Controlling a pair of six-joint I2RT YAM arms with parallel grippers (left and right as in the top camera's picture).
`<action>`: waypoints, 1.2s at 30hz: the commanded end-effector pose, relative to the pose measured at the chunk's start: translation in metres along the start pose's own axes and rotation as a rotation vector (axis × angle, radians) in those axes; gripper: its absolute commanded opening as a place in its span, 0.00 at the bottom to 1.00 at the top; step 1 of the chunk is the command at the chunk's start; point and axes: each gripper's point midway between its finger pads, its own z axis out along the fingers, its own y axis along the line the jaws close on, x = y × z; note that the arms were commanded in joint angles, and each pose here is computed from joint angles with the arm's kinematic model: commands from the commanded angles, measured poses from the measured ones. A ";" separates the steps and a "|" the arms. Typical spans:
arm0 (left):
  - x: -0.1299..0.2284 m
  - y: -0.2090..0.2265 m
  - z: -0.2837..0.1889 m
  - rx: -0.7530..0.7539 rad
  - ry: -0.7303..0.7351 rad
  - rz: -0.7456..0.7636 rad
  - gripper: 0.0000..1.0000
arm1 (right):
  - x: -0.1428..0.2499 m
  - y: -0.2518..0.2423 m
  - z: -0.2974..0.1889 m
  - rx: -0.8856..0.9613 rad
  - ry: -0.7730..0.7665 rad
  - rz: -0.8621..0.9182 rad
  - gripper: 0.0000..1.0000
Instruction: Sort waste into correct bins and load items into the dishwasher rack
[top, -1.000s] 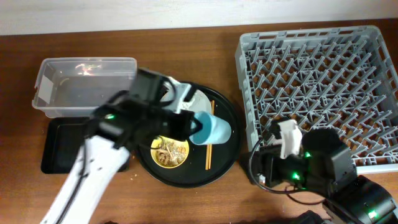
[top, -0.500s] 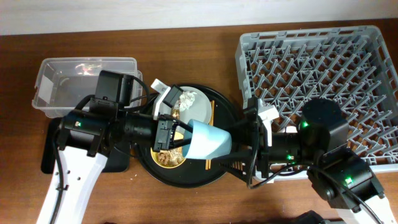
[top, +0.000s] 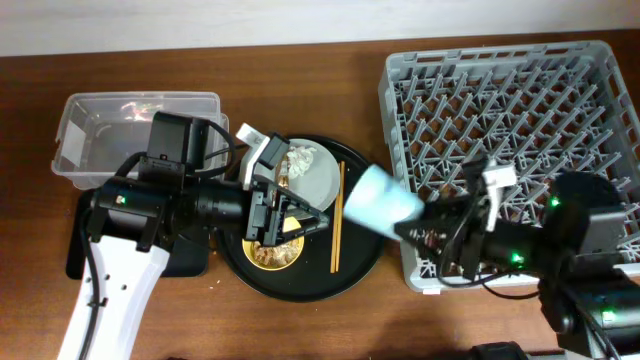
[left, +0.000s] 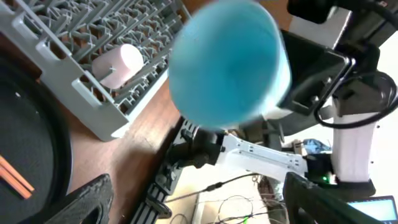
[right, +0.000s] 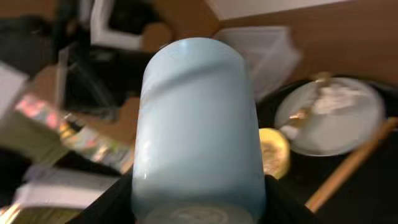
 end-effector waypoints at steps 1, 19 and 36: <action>0.008 0.018 -0.003 -0.126 0.022 -0.033 0.93 | 0.017 -0.116 -0.070 0.716 -0.074 0.277 0.42; 0.022 0.046 -0.012 -0.312 0.055 -0.084 0.89 | -0.017 -0.127 -0.115 0.993 0.149 0.350 0.88; 0.074 0.197 0.040 -1.106 0.274 -0.177 0.47 | 0.007 0.022 -0.159 0.872 -0.228 -0.098 0.99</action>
